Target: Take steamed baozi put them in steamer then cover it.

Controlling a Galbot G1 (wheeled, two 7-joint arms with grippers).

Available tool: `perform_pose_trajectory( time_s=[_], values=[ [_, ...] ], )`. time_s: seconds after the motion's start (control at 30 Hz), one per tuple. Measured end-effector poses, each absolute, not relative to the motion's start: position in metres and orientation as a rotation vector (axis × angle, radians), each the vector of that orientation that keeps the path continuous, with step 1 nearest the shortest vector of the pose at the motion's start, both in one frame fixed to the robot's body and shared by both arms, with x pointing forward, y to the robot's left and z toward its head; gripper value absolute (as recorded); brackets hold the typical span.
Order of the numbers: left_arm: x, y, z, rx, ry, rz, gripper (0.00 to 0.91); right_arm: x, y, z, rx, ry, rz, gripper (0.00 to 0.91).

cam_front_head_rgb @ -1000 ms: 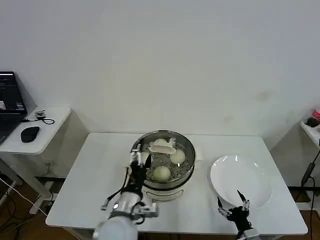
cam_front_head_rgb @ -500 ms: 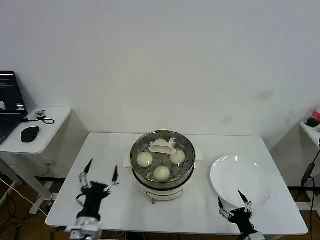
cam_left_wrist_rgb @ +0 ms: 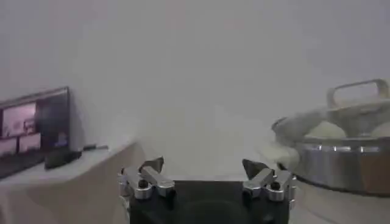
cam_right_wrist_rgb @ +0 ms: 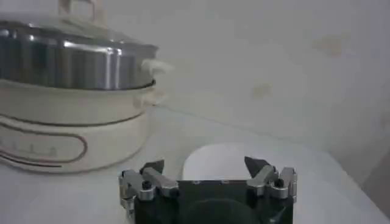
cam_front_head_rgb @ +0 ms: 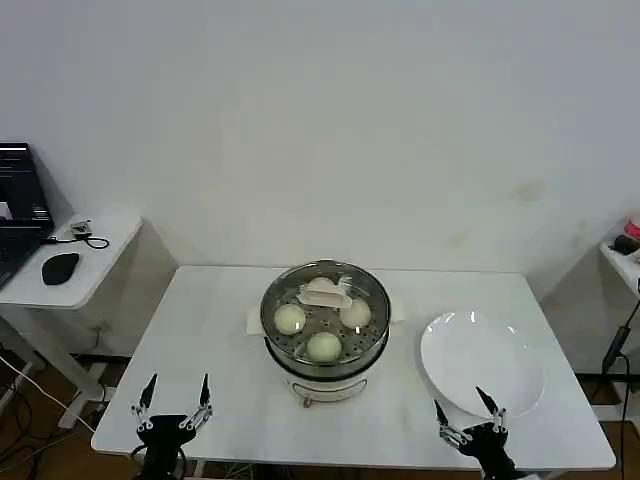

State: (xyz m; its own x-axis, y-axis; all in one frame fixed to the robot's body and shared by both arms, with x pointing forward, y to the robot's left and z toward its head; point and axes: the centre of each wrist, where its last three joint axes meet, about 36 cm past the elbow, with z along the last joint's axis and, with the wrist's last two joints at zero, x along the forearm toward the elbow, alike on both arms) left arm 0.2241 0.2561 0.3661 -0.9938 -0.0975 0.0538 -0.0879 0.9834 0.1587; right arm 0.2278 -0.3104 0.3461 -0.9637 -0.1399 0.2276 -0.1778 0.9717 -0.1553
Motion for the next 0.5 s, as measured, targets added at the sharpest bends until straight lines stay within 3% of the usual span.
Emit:
perform_pose_trajectory(
  time_s=[0.5],
  values=[
    [0.208, 0.266, 0.346, 0.154, -3.026, -0.201, 0.907, 0.224, -0.294, 0.353, 0.262, -2.890, 0.200, 0.907]
  ],
)
